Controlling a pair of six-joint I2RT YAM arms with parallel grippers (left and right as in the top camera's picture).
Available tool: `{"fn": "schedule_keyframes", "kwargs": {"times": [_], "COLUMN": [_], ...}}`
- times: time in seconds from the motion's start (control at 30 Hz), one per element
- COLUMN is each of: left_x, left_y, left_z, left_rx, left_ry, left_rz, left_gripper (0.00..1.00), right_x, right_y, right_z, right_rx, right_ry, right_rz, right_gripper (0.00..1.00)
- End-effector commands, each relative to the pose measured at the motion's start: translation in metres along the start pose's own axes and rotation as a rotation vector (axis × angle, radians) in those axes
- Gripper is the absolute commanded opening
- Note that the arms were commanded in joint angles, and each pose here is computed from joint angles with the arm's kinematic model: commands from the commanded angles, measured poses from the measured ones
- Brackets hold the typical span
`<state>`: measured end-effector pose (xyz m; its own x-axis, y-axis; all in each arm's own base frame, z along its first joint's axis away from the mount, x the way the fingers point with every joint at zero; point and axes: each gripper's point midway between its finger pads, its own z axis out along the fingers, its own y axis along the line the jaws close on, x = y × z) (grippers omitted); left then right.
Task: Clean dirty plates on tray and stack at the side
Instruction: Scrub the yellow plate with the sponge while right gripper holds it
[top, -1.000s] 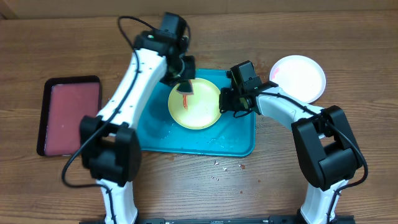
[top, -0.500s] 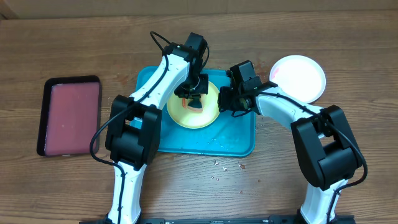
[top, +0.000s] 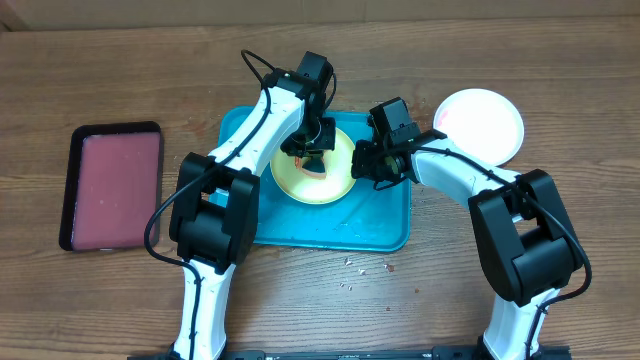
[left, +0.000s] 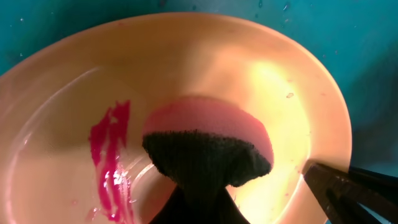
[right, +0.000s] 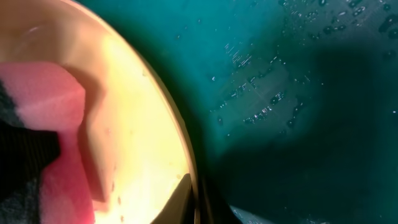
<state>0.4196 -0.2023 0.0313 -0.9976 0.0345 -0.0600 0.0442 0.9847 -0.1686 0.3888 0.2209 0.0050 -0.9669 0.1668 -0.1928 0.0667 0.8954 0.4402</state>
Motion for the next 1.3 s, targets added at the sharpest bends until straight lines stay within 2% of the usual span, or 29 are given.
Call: {"fn": "schedule_keyframes", "kwargs": {"times": [0.0,0.17,0.4,0.63,0.8,0.9,1.0,1.13,1.27], "left_x": [0.003,0.003,0.001,-0.004,0.006,0.012,0.013,0.005,-0.004], "left_y": [0.003,0.003,0.004,0.001,-0.005,0.001,0.028,0.094,0.139], "left_z": [0.007,0.011,0.011,0.014,0.034,0.047,0.053,0.035,0.011], "left_rx": [-0.015,-0.012,-0.018,-0.004,0.047,0.026,-0.108,-0.461,-0.684], "left_ry": [0.010,0.007,-0.001,-0.021,0.050,0.085,0.086,0.023,-0.031], "left_rz": [-0.003,-0.003,-0.002,0.001,-0.006,0.015,0.027,-0.006,-0.033], "left_gripper": [0.07,0.09,0.04,0.04,0.04,0.04,0.04,0.04,0.04], "right_x": [0.000,-0.006,-0.004,-0.002,-0.004,-0.004,-0.002,-0.002,-0.002], "right_y": [-0.007,-0.004,-0.002,-0.001,0.001,0.001,0.000,-0.001,-0.001], "right_z": [0.001,-0.010,-0.012,-0.012,-0.011,-0.011,-0.011,-0.012,-0.012], "right_rx": [0.048,0.090,0.116,0.116,0.109,0.109,0.114,0.117,0.116], "right_ry": [0.002,0.011,0.018,0.023,0.015,0.015,0.020,0.024,0.022], "right_rz": [0.005,0.010,0.001,-0.002,-0.005,-0.005,-0.003,-0.003,-0.003], "right_gripper": [0.12,0.14,0.13,0.13,0.13,0.13,0.13,0.13,0.13]}}
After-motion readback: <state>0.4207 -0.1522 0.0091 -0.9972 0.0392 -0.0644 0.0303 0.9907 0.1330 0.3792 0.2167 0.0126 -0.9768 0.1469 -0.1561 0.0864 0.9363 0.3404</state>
